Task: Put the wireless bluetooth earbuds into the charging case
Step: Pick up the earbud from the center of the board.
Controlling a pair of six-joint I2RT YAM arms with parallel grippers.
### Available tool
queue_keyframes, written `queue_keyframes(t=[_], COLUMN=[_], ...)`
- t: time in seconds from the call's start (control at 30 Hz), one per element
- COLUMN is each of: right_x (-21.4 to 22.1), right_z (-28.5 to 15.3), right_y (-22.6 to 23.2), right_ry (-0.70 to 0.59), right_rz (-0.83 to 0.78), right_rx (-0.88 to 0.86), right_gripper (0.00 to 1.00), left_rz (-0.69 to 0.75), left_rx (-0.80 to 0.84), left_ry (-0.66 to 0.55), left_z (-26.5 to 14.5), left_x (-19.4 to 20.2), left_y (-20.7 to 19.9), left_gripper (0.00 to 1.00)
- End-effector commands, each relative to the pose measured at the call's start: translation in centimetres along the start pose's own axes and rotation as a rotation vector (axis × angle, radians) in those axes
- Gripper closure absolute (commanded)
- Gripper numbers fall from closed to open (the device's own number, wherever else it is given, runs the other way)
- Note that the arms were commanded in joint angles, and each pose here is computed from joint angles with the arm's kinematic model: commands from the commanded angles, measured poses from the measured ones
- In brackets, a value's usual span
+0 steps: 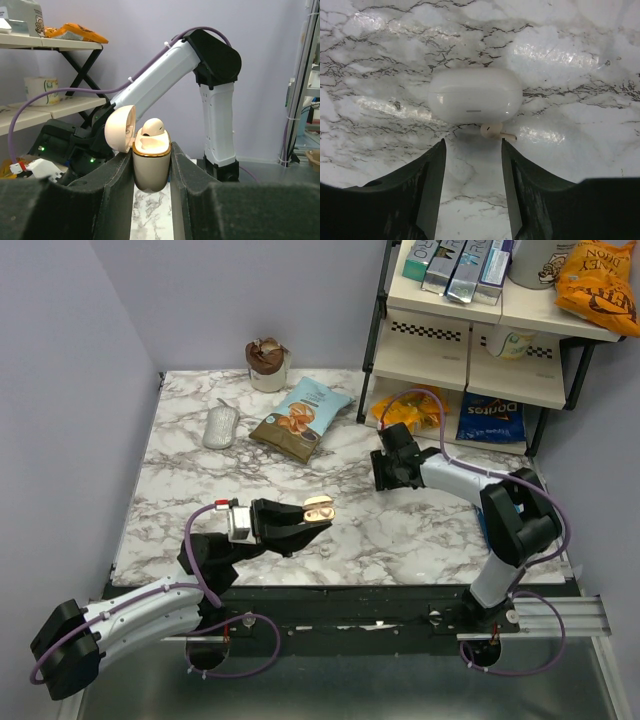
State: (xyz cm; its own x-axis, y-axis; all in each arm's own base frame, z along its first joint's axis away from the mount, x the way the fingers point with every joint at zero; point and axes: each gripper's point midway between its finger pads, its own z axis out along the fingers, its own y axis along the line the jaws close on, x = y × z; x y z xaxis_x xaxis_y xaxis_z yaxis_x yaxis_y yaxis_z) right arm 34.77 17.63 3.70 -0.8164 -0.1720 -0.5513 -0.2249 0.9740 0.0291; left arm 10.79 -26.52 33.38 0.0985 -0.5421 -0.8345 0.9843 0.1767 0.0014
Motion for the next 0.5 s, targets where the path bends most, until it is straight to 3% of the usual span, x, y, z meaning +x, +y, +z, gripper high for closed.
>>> queue_keyframes(t=[0.0, 0.47], right_x=[-1.8, 0.6], right_z=[1.2, 1.6], right_y=[-0.2, 2.4], right_ry=[-0.045, -0.003], right_rz=[0.01, 0.161], right_rx=[0.008, -0.15], right_gripper=[0.43, 0.41], left_rz=[0.002, -0.009], left_rx=[0.026, 0.012], left_ry=[-0.005, 0.011], left_z=[0.1, -0.1], left_x=[-0.3, 0.1], left_y=[-0.5, -0.3], left_gripper=[1.0, 1.0])
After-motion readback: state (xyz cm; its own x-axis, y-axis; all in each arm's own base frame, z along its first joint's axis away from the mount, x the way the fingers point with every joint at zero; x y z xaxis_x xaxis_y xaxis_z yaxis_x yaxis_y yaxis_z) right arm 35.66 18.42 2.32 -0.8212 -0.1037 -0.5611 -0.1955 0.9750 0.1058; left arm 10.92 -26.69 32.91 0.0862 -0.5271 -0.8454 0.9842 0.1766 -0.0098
